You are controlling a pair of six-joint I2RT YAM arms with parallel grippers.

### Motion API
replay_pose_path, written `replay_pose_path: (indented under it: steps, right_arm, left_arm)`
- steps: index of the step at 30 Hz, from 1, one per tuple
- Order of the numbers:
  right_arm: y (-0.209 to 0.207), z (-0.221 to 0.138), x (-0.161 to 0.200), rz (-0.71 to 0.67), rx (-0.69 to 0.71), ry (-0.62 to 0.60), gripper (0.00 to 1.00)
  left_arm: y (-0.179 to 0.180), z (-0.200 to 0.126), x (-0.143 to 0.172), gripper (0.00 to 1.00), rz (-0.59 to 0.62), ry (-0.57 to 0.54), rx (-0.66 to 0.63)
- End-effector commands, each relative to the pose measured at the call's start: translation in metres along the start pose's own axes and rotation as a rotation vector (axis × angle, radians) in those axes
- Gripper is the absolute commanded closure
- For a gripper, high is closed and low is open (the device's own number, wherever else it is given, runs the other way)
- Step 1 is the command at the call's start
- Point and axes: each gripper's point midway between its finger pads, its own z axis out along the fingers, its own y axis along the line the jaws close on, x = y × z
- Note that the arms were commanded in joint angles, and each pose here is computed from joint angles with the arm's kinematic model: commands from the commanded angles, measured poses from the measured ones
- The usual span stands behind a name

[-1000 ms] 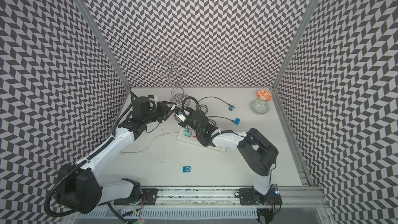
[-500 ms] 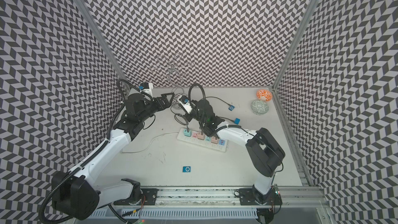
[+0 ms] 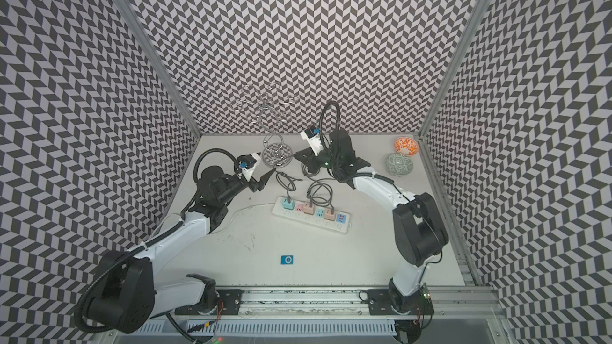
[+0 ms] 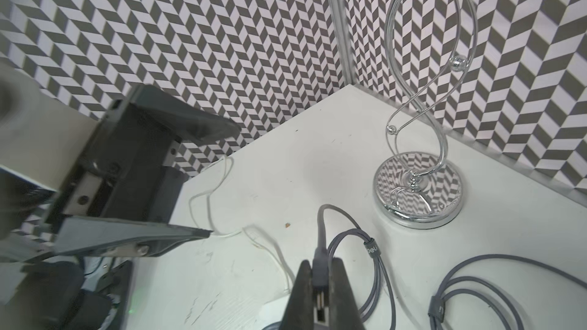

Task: Charge mp3
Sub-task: Pick up the charging cable from the center of the board.

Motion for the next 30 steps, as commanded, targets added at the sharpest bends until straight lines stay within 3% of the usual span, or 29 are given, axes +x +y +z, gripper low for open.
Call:
replay_pose_path:
  steps: [1,11,24,30]
  right_arm:
    - [0.018,-0.017,-0.015,0.050,-0.136,-0.003,0.94]
    - [0.026,-0.028,-0.016,0.119,-0.220,0.006,0.95]
    - [0.050,-0.039,-0.022,0.149,-0.325,-0.018,0.95]
    - [0.050,-0.040,-0.025,0.170,-0.333,-0.026,0.95]
  left_arm:
    - [-0.017,0.000,-0.031,0.34,0.252,-0.178,0.114]
    - [-0.044,0.012,-0.037,0.41,0.302,-0.317,0.282]
    - [-0.050,0.024,-0.052,0.42,0.238,-0.462,0.380]
    - [-0.052,0.017,-0.057,0.49,0.173,-0.573,0.361]
